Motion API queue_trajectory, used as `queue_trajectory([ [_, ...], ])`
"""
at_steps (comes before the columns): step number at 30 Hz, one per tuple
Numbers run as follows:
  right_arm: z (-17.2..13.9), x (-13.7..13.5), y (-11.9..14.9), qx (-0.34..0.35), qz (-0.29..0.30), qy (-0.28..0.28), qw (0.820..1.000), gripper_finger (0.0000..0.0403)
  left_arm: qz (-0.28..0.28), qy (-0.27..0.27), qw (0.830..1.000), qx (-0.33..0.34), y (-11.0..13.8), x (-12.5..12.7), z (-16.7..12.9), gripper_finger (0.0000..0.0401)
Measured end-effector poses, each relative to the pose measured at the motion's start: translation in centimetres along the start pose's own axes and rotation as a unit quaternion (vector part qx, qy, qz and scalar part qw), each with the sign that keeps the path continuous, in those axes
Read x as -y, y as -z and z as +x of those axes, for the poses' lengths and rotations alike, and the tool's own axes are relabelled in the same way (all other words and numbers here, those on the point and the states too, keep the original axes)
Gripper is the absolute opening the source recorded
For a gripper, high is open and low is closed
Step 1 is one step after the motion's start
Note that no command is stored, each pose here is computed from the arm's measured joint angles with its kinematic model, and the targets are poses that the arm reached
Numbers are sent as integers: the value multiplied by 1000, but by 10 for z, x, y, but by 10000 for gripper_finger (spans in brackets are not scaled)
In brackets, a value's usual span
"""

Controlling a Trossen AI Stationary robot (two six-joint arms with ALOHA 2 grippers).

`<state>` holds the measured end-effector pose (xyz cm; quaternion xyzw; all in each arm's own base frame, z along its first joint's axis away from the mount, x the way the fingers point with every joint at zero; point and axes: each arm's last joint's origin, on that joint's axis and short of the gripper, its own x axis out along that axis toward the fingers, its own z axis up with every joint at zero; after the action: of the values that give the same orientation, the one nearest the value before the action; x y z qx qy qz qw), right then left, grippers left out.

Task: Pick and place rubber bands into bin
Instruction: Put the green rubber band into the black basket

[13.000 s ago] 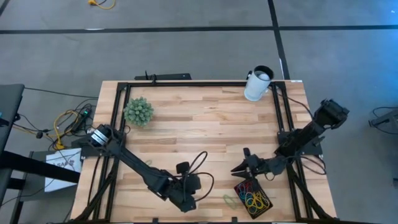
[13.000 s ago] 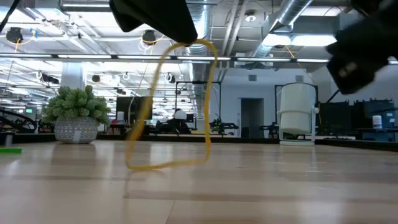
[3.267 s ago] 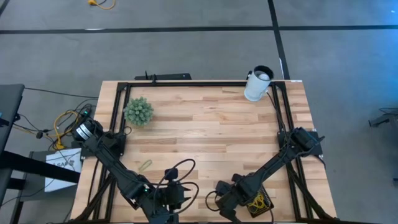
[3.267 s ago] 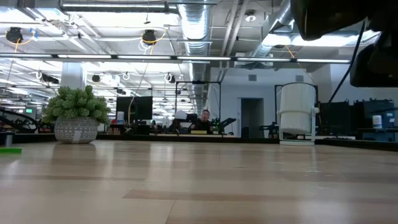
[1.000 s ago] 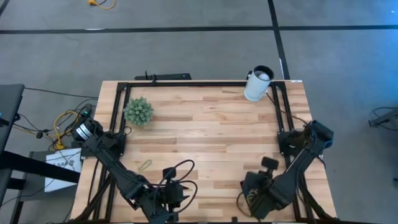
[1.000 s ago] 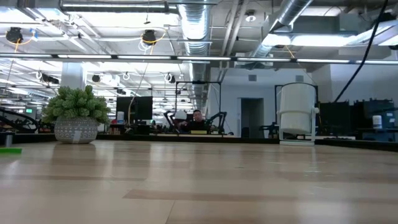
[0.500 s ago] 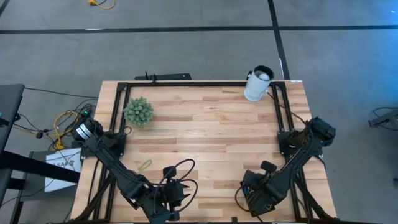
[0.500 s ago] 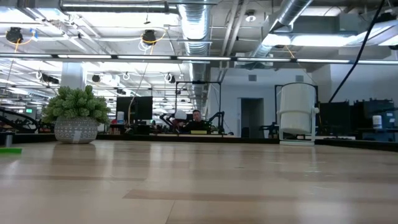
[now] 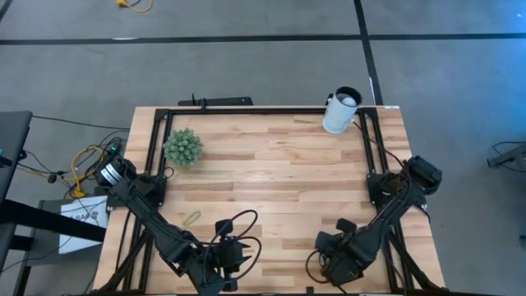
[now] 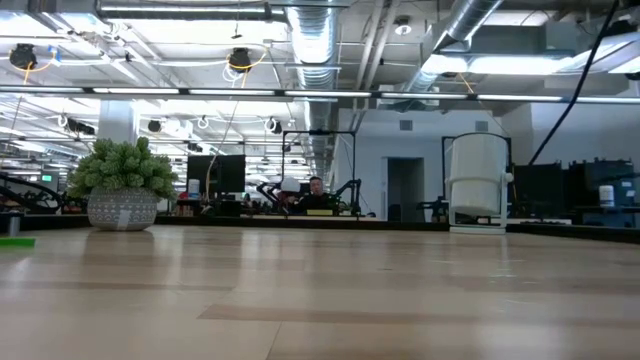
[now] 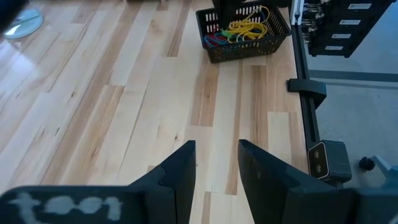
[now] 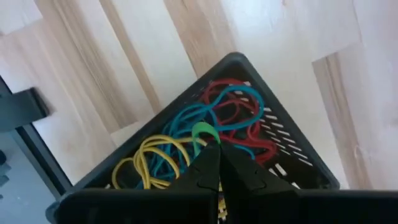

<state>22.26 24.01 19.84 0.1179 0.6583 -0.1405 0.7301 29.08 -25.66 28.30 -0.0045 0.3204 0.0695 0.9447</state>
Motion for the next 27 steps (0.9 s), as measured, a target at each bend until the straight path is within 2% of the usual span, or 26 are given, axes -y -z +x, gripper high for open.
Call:
queue_trajectory([
  [4, 0, 1, -3, -1, 4, 1, 1000, 9, -2, 0, 1000, 0, 0, 0, 0, 111],
  [12, 0, 1, -1, -35, -3, -11, 999, 54, -16, -4, 1000, -8, 2, -1, 0, 111],
  [17, -1, 2, -2, -43, -34, -18, 998, 66, -21, -35, 998, -40, 9, -10, -4, 111],
  [19, -5, 4, -6, -23, -31, -12, 999, 66, -48, -49, 997, -45, 8, -17, -11, 111],
  [22, -26, 10, -12, 21, -52, 10, 998, 66, -75, -55, 995, -41, 2, -28, -29, 111],
  [27, -92, 34, -20, 139, -103, 34, 984, 66, -82, -52, 995, -18, -10, -58, -80, 106],
])
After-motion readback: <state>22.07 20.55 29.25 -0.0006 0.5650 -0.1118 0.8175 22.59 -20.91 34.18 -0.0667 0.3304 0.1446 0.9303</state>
